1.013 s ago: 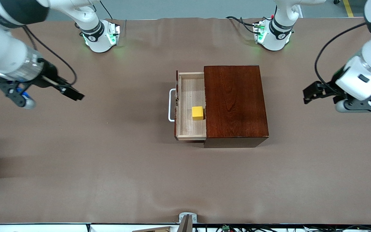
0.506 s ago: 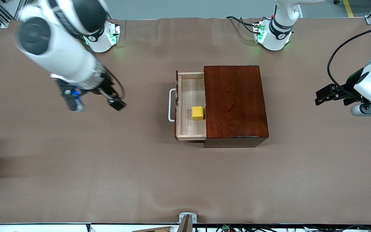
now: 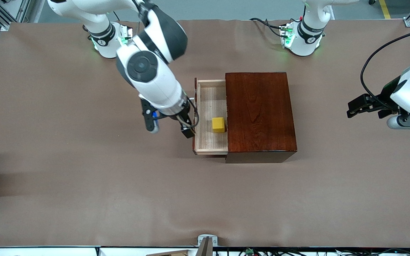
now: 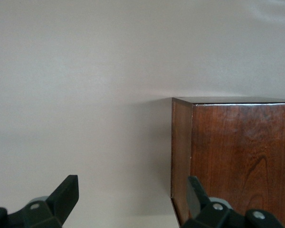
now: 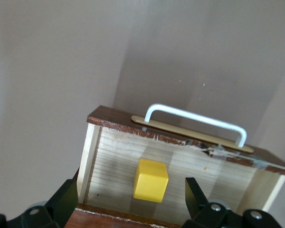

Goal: Open drawer, take yellow block, close drawer
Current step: 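Reach the right gripper into the open drawer toward the yellow cube, then grasp the yellow cube with the right gripper and lift it, then carry the cube away with the right gripper while the left gripper reaches the drawer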

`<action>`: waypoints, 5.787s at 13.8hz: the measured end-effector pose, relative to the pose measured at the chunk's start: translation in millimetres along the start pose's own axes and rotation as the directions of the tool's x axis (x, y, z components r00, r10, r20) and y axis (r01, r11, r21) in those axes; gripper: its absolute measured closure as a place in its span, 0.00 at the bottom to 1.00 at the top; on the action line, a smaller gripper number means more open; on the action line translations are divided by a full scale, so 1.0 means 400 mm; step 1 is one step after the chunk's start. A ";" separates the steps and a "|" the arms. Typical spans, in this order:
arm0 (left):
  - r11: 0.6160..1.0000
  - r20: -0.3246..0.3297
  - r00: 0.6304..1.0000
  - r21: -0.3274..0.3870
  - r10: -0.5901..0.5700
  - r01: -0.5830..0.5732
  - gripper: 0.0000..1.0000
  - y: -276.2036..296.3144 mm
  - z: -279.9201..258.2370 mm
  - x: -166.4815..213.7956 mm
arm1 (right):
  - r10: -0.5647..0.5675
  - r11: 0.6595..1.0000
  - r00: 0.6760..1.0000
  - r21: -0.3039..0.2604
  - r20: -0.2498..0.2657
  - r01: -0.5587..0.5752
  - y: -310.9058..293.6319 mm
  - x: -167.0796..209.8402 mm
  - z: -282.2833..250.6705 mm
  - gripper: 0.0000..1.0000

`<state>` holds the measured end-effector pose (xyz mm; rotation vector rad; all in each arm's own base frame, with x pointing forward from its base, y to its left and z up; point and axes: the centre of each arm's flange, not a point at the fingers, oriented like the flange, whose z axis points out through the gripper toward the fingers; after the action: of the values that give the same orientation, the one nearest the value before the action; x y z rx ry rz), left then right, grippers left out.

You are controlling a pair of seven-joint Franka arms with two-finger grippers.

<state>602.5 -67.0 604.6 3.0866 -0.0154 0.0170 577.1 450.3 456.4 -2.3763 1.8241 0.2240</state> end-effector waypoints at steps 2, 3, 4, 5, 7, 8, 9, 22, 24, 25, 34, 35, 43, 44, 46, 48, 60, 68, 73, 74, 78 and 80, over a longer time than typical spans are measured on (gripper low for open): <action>1.000 -0.003 1.000 -0.001 0.001 -0.001 0.00 0.002 -0.001 0.001 | 0.019 1.000 1.000 -0.007 -0.001 -0.019 -0.012 -0.024 0.052 0.00; 1.000 -0.004 1.000 -0.001 0.002 -0.002 0.00 0.002 -0.001 0.001 | 0.027 1.000 1.000 -0.002 0.001 -0.027 -0.020 -0.031 0.072 0.00; 1.000 -0.005 1.000 -0.001 0.002 -0.002 0.00 0.002 -0.001 0.001 | 0.031 1.000 1.000 0.003 0.004 -0.031 -0.026 -0.035 0.089 0.00; 1.000 -0.006 1.000 -0.001 0.001 -0.001 0.00 0.002 -0.001 0.001 | 0.030 1.000 1.000 0.004 0.005 -0.030 -0.029 -0.040 0.107 0.00; 1.000 -0.006 1.000 -0.001 0.001 -0.001 0.00 0.001 -0.001 0.001 | 0.018 1.000 1.000 -0.005 0.002 -0.018 -0.023 -0.063 0.143 0.00; 1.000 -0.006 1.000 -0.001 0.000 0.000 0.00 0.000 -0.002 0.001 | 0.012 1.000 1.000 -0.013 -0.001 -0.012 -0.014 -0.083 0.164 0.00; 1.000 -0.006 1.000 -0.001 0.000 0.000 0.00 0.000 -0.002 0.001 | 0.009 1.000 1.000 -0.021 -0.004 -0.009 -0.005 -0.100 0.183 0.00; 1.000 -0.010 1.000 0.016 0.008 -0.008 0.00 0.007 -0.005 -0.001 | 0.000 0.999 1.000 -0.049 -0.024 -0.002 0.029 -0.173 0.383 0.00; 1.000 -0.011 1.000 0.015 0.009 -0.009 0.00 0.008 -0.007 -0.002 | 0.003 0.999 1.000 -0.049 -0.026 -0.004 0.027 -0.169 0.392 0.00; 1.000 -0.011 1.000 0.015 0.009 -0.009 0.00 0.008 -0.007 -0.002 | 0.004 0.999 1.000 -0.049 -0.027 -0.005 0.026 -0.167 0.394 0.00; 1.000 -0.011 1.000 0.015 0.009 -0.009 0.00 0.008 -0.007 -0.002 | 0.010 0.999 1.000 -0.036 -0.024 -0.011 0.020 -0.165 0.394 0.44; 1.000 -0.011 1.000 0.015 0.009 -0.009 0.00 0.008 -0.007 -0.002 | 0.010 0.999 1.000 -0.035 -0.024 -0.011 0.020 -0.165 0.393 0.44; 1.000 -0.011 1.000 0.015 0.009 -0.009 0.00 0.008 -0.007 -0.002 | 0.019 0.999 0.999 -0.029 -0.030 -0.020 0.006 -0.151 0.362 0.44; 1.000 -0.011 1.000 0.015 0.009 -0.009 0.00 0.008 -0.007 -0.002 | 0.022 0.999 0.999 -0.040 -0.037 -0.024 0.005 -0.145 0.347 0.44; 1.000 -0.011 1.000 0.015 0.010 -0.009 0.00 0.008 -0.007 -0.002 | 0.028 0.999 0.999 -0.045 -0.043 -0.030 -0.002 -0.133 0.310 0.44; 1.000 -0.011 1.000 0.015 0.010 -0.010 0.00 0.009 -0.007 -0.002 | 0.034 0.999 0.998 -0.040 -0.044 -0.035 -0.006 -0.123 0.263 0.44; 1.000 -0.015 1.000 0.015 0.009 -0.008 0.00 0.010 -0.016 -0.007 | -0.289 0.956 0.957 -0.066 -0.026 0.287 -0.021 0.136 -0.152 0.44; 0.999 -0.013 0.999 0.011 0.042 -0.042 0.00 0.056 -0.031 -0.026 | -0.502 0.856 0.864 -0.131 0.024 0.501 0.039 0.367 -0.201 0.44; 0.995 -0.017 0.994 0.004 0.104 -0.104 0.00 0.144 -0.047 -0.052 | -0.669 0.728 0.740 -0.144 0.063 0.670 0.061 0.534 -0.210 0.44; 0.994 -0.014 0.994 0.004 0.109 -0.109 0.00 0.151 -0.049 -0.057 | -0.702 0.697 0.709 -0.141 0.070 0.703 0.059 0.580 -0.213 0.44; 0.993 0.000 0.994 0.005 0.114 -0.114 0.00 0.156 -0.047 -0.063 | -0.819 0.553 0.568 -0.160 0.076 0.818 0.062 0.761 -0.230 0.44; 0.992 0.002 0.992 0.003 0.129 -0.129 0.00 0.176 -0.046 -0.068 | -0.865 0.476 0.495 -0.183 0.076 0.860 0.065 0.820 -0.231 0.44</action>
<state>574.4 -136.2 626.3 3.0828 -0.2146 0.0203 638.7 114.9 480.4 -3.0893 0.3669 0.2454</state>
